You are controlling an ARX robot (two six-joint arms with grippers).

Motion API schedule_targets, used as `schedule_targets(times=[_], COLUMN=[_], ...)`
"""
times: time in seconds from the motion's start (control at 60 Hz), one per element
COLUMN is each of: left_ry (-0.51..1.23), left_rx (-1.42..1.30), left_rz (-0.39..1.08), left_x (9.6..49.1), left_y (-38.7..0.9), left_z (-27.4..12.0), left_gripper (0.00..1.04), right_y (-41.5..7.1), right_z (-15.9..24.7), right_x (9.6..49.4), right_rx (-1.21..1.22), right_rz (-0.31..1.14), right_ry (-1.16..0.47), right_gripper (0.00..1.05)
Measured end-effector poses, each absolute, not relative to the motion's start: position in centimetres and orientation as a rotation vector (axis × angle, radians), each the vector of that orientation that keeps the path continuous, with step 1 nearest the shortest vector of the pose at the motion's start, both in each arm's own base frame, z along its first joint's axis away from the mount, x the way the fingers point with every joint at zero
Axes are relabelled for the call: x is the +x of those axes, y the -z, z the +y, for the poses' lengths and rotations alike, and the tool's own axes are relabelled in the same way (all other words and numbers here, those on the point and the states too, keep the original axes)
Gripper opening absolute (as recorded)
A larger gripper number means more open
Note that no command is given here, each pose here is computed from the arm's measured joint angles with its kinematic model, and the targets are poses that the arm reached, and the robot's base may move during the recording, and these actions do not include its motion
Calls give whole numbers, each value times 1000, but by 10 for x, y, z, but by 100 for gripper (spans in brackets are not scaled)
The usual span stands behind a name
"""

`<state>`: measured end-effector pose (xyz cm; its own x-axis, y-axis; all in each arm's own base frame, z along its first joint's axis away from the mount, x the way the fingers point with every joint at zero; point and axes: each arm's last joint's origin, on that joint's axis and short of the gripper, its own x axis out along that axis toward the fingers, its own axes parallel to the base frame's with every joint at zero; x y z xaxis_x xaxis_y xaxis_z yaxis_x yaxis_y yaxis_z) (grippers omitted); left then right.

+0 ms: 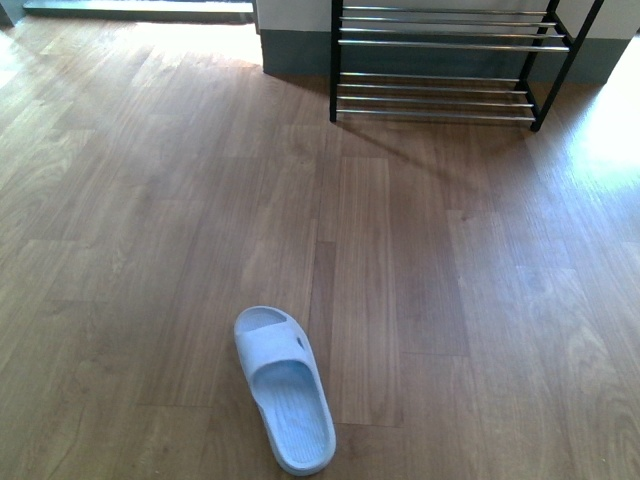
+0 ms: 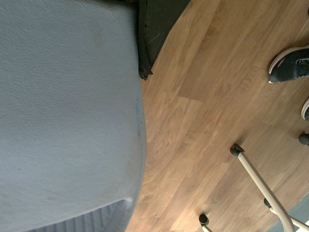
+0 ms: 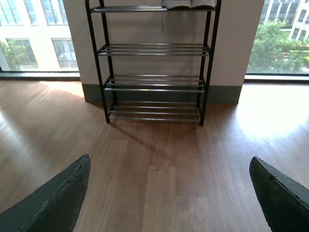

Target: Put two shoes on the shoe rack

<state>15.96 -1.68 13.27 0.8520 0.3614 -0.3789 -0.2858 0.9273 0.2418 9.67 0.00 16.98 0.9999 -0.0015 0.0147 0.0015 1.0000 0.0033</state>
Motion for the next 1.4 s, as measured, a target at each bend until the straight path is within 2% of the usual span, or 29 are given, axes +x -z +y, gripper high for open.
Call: schedule_targets(times=[0.534,0.567,0.634,0.884,0.984,1.101,1.218,1.401], left_ry=[-350,-349,-348,-347,-347,-347,-347,-347], left_rx=[180,180,180,180,179,179,180,179], left_rz=[433,433,433,433,433,433,433,433], left_x=[160,160,160,160,160,160,160,160], left_y=[-133,-133,-133,-133,-133,-133,-133,-133], left_z=[-16,-16,-16,-16,-16,-16,-16,-16], left_gripper=[2,2,2,2,2,2,2,2], right_y=[-170,-169,-161,-145,-122,-65,-14,37], right_z=[0,0,-1,-3,-5,-14,-21,-23], right_x=[97,97,106,169,207,239,246,248], right_rx=[3,4,25,-173,-255,-314,-313,-296], right_rz=[-14,16,124,246,318,495,655,773], right_ry=[-5,-75,-238,-231,-238,-244,-263,-289], right_gripper=[96,96,96,96,96,96,96,96])
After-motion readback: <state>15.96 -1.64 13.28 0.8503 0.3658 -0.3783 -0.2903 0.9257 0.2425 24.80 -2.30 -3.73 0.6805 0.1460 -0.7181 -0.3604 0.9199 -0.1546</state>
